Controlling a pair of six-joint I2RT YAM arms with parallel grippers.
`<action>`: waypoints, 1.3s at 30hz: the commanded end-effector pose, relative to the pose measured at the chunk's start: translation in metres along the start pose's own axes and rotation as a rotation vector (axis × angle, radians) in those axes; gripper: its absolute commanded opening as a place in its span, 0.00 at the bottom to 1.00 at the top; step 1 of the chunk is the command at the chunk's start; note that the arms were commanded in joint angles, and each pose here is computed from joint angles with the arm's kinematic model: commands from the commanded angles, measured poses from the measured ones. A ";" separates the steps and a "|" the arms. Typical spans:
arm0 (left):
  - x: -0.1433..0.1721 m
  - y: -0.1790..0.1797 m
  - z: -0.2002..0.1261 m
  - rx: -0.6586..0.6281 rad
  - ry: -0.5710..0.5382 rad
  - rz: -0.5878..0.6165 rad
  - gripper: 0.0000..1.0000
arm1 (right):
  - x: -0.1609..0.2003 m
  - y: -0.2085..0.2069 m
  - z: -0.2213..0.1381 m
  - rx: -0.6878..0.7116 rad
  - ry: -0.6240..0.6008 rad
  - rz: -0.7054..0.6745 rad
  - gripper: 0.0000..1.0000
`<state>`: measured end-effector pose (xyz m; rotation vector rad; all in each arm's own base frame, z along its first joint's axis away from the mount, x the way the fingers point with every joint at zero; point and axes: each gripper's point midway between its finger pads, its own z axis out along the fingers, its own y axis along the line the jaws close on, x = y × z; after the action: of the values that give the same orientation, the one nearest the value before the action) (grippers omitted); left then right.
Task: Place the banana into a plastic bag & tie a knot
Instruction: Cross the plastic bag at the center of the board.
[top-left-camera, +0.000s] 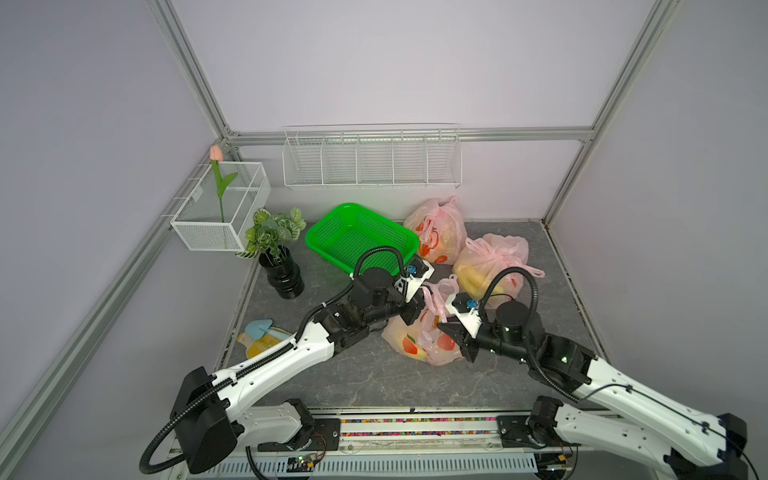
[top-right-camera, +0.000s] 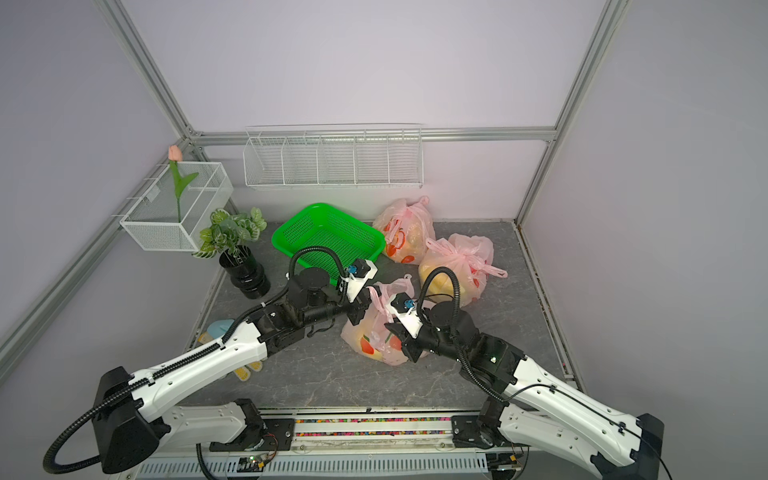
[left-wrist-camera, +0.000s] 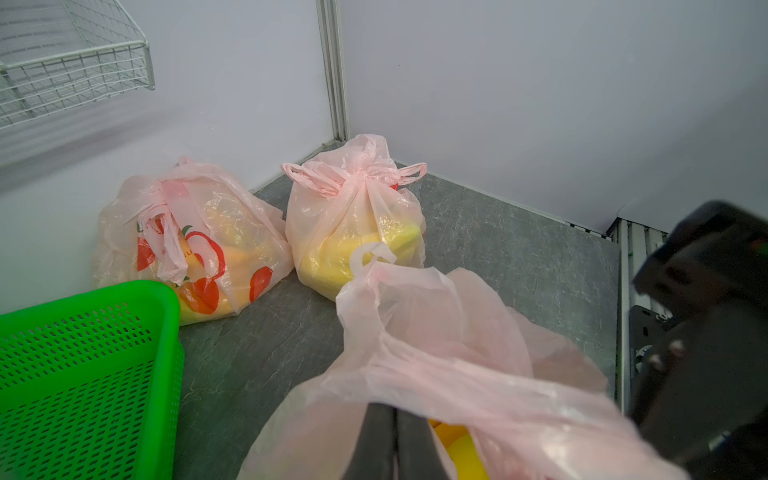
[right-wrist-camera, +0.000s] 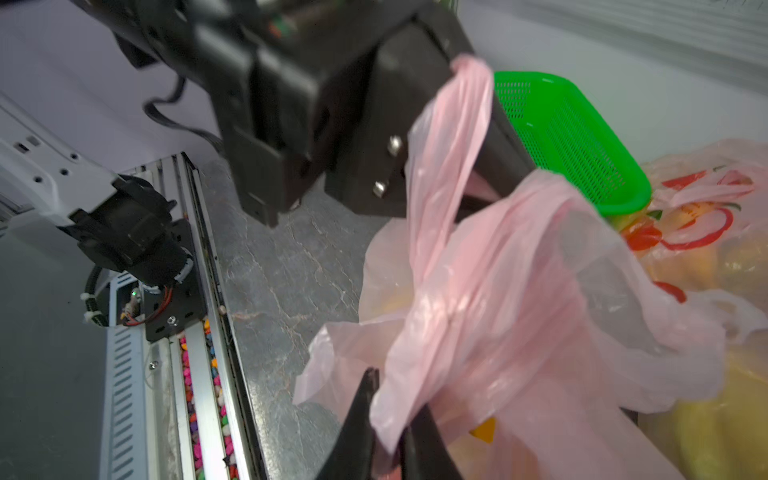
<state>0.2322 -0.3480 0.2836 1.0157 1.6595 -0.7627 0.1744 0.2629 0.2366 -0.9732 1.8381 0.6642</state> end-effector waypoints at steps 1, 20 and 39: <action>-0.012 0.004 -0.003 -0.012 -0.037 -0.016 0.00 | 0.009 -0.015 0.009 0.087 -0.004 0.038 0.16; 0.026 -0.019 -0.019 0.093 0.033 0.039 0.32 | -0.008 -0.035 0.040 0.099 -0.128 0.099 0.17; 0.001 -0.013 -0.013 0.072 -0.035 0.022 0.42 | -0.002 -0.001 0.045 -0.065 -0.137 0.105 0.15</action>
<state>0.2104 -0.3366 0.2686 1.0797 1.6390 -0.8070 0.2029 0.2899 0.2132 -0.8587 1.8008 0.7680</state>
